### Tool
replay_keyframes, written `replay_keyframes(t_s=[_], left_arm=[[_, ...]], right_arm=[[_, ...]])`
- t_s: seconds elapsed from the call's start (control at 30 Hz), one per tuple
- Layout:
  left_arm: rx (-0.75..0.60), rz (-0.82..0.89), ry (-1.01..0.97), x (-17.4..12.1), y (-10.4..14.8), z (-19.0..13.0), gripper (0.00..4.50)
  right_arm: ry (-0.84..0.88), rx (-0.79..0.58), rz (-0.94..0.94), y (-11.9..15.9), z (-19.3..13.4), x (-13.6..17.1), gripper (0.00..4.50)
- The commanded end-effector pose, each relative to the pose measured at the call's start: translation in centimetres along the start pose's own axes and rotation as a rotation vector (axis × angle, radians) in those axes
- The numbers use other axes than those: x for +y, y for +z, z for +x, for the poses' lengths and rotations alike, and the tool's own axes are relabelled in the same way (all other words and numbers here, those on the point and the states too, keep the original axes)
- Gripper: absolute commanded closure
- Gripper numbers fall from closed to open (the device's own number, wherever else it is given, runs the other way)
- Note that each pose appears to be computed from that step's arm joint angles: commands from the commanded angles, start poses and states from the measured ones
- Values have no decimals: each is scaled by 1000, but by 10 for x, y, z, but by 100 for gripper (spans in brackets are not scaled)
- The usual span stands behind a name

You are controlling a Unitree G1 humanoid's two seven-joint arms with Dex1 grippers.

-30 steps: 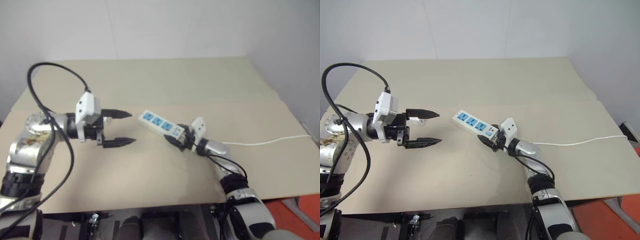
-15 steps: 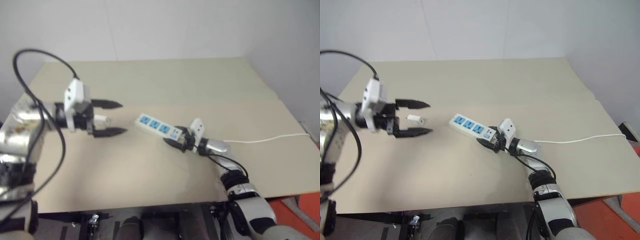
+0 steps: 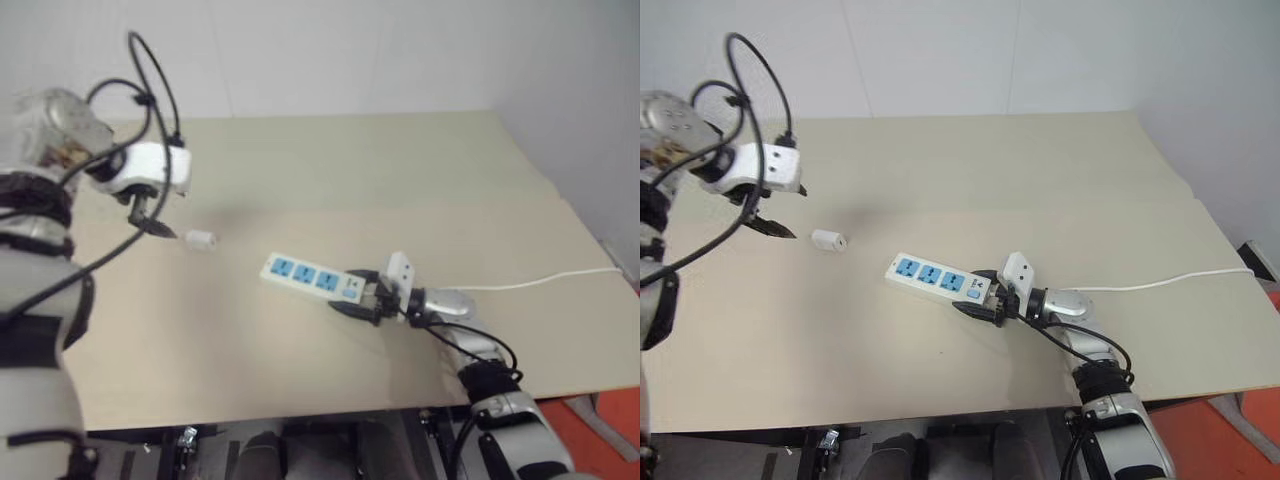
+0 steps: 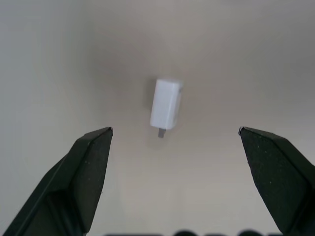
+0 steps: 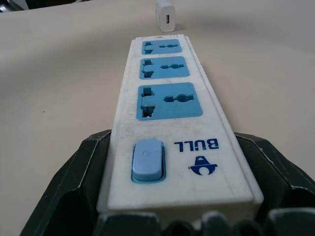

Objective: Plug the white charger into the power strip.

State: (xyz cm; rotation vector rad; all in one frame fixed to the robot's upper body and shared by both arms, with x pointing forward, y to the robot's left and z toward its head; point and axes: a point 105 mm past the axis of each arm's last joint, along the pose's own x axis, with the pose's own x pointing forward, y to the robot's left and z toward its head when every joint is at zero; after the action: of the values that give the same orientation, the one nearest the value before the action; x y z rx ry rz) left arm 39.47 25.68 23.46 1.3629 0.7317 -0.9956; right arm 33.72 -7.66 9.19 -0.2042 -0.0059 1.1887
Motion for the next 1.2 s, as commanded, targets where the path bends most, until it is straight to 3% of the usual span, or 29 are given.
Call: replay_keyframes(t_s=[0.03,0.13,0.4,1.2], left_arm=[[86,17,26,6,-3,6,0],[163,58,40,8,-3,25,0],[128,60,70,13,22,56,0],[139,54,-12,-5,32,93,0]], right_arm=[[10,2,-6,3,-1,5,106],[-8,-10,5,5,-3,6,106],[-53,-38,31,10,-5,11,106],[-124,-32,61,9,-18,18,106]])
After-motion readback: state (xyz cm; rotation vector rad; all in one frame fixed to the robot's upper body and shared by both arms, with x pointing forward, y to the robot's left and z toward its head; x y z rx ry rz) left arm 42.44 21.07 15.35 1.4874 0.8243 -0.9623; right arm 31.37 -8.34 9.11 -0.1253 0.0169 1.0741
